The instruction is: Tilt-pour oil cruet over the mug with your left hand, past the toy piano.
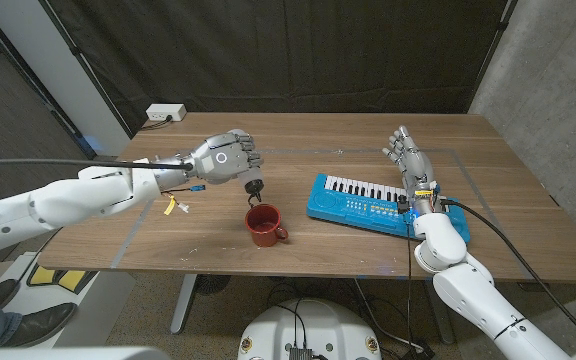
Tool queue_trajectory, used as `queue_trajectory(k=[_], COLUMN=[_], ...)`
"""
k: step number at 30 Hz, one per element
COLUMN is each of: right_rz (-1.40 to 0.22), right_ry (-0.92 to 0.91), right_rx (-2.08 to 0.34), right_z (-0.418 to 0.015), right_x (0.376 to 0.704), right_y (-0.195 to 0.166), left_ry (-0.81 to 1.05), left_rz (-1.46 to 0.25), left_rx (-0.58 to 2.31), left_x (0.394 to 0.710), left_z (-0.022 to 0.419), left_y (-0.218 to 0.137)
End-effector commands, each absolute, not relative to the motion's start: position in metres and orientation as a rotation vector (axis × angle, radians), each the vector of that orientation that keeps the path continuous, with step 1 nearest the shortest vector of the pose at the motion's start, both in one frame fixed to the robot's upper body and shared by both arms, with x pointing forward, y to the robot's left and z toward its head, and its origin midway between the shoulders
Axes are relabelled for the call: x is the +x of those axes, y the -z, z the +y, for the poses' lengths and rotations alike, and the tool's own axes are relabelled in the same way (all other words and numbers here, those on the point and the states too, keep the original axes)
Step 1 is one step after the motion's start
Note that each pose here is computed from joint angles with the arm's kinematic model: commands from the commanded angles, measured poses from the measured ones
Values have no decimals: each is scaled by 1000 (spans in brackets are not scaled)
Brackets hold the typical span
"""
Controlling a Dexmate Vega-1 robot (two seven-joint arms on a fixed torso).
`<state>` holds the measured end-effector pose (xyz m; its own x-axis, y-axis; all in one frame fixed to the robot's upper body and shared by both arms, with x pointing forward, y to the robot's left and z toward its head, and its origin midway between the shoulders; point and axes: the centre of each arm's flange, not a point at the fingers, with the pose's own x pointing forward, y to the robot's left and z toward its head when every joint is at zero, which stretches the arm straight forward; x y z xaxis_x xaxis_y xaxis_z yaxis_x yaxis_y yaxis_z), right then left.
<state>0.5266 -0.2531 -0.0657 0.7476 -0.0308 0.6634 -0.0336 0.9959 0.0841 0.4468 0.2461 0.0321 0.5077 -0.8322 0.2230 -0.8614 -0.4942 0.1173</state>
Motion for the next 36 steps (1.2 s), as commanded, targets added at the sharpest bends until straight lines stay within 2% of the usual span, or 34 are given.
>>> queue_trajectory(k=[1,19,36], right_rz=[-722,-730,-729], right_ry=[-12,-3,0], right_rx=[102,115,133], right_z=[-251,-255,-254], right_x=[534,533,528], right_y=[67,70,83], left_ry=[-182,-146,-133], left_rz=[-1433,-1485,-1422], left_rx=[2654,2767,2916], left_x=[448,451,453], left_z=[242,232,213], left_y=[-36,-31,-29])
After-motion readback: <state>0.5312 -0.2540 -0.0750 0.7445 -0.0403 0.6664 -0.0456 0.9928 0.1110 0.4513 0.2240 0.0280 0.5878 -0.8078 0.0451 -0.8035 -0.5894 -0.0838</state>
